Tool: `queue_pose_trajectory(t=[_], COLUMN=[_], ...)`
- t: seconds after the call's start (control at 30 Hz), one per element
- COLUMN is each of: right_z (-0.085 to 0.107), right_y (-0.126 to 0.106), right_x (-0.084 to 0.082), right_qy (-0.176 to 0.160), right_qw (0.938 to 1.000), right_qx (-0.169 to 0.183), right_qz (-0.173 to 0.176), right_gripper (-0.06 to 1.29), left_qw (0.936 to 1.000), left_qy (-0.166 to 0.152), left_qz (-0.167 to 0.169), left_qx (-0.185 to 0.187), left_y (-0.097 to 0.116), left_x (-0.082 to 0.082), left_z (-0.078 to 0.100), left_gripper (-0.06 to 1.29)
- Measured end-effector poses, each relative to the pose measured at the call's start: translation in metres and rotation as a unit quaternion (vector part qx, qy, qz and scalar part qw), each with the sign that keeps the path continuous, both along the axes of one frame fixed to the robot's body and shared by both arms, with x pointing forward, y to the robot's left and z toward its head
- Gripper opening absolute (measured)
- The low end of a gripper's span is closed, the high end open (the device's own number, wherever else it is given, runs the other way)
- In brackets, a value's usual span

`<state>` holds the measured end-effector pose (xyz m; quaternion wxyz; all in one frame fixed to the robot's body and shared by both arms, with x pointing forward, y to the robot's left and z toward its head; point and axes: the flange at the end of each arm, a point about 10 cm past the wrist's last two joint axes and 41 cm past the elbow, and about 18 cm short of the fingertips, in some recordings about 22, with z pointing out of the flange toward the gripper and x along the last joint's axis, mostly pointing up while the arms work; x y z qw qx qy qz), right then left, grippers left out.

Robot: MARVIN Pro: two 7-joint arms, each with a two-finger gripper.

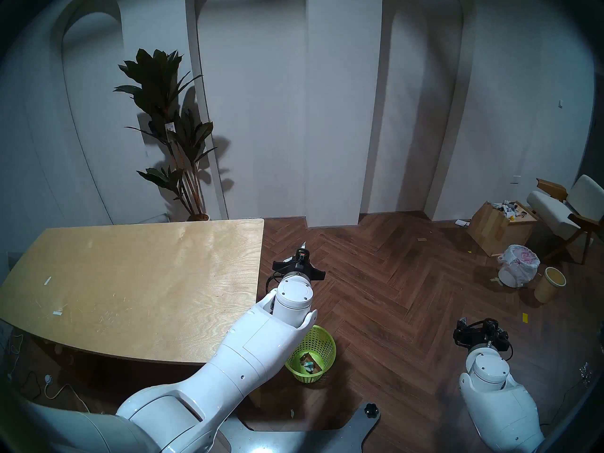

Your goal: Put the trash into the trash bin on the ground

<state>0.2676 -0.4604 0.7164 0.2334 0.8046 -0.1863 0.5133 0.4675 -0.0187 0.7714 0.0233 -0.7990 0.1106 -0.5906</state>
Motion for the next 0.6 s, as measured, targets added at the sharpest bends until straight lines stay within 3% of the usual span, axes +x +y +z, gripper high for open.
queue_pose_trajectory(t=[0.27, 0.37, 0.6], right_z=[0.0001, 0.0001, 0.0002], right_y=[-0.0001, -0.0001, -0.0001], right_x=[0.0001, 0.0001, 0.0001], right_qy=[0.000, 0.000, 0.000], right_qw=[1.0000, 1.0000, 1.0000], right_qx=[0.000, 0.000, 0.000], right_qz=[0.000, 0.000, 0.000], right_gripper=[1.23, 1.23, 1.23], left_qw=[1.0000, 0.9999, 0.9996], left_qy=[0.006, 0.010, 0.018], left_qz=[0.003, 0.005, 0.007], left_qx=[-0.005, -0.011, -0.021], left_y=[-0.0010, -0.0008, -0.0012], left_x=[-0.0007, -0.0005, -0.0009], left_z=[-0.0017, -0.0018, -0.0020], left_gripper=[0.05, 0.25, 0.32])
